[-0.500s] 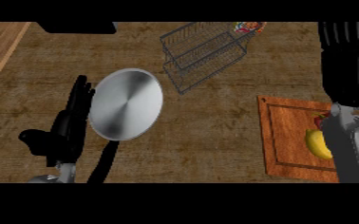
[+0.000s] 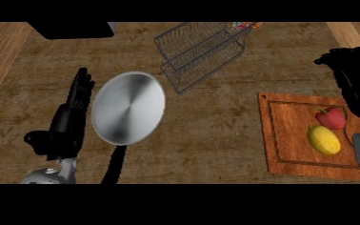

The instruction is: Pick the lemon from the cutting board and place it in the tiered basket

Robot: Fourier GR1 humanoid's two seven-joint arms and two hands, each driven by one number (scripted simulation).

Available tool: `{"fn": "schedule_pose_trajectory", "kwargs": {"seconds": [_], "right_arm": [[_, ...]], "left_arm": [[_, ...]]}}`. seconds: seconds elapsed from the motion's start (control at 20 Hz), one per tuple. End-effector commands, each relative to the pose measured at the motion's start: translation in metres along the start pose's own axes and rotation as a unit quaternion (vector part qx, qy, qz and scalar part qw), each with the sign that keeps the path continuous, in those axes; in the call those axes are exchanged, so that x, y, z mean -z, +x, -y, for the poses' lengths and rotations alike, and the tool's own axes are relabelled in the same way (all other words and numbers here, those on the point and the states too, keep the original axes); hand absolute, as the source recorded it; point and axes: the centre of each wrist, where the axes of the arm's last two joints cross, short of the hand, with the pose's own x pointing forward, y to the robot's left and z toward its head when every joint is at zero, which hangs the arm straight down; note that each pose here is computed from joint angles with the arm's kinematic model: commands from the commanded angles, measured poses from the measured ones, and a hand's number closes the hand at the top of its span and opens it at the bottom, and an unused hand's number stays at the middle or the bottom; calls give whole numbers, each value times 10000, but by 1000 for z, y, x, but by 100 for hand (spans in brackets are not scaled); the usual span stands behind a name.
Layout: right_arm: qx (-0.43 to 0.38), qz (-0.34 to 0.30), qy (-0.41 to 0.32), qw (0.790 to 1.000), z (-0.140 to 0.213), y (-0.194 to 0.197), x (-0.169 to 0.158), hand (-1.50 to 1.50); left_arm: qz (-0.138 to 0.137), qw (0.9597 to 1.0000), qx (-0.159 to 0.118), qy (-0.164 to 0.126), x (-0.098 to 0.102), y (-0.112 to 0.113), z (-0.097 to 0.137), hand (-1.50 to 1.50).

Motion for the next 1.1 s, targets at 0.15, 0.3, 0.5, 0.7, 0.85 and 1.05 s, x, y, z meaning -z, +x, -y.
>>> {"fn": "schedule_pose_trajectory", "kwargs": {"seconds": [0.15,0.3,0.5,0.7,0.85,1.05], "right_arm": [[1485,-658,1544,9746,51,-24,-46,-150],[1331,-386,2088,9681,93,5,-62,-150],[52,-622,2869,9559,133,83,-64,-150],[-1407,-856,3645,9165,122,159,-42,-150],[-2535,-916,3982,8768,94,211,-26,-150],[-3705,-815,4074,8307,57,251,-20,-150]], "left_arm": [[-14,9999,53,-156,-4,-4,10,0],[21,9998,113,-167,-2,-5,14,0],[46,9998,142,-151,8,-5,8,0],[21,9997,184,-138,5,-5,19,0],[-22,9998,167,-79,9,-6,13,0],[-31,9995,237,-186,12,-4,12,0]]}}
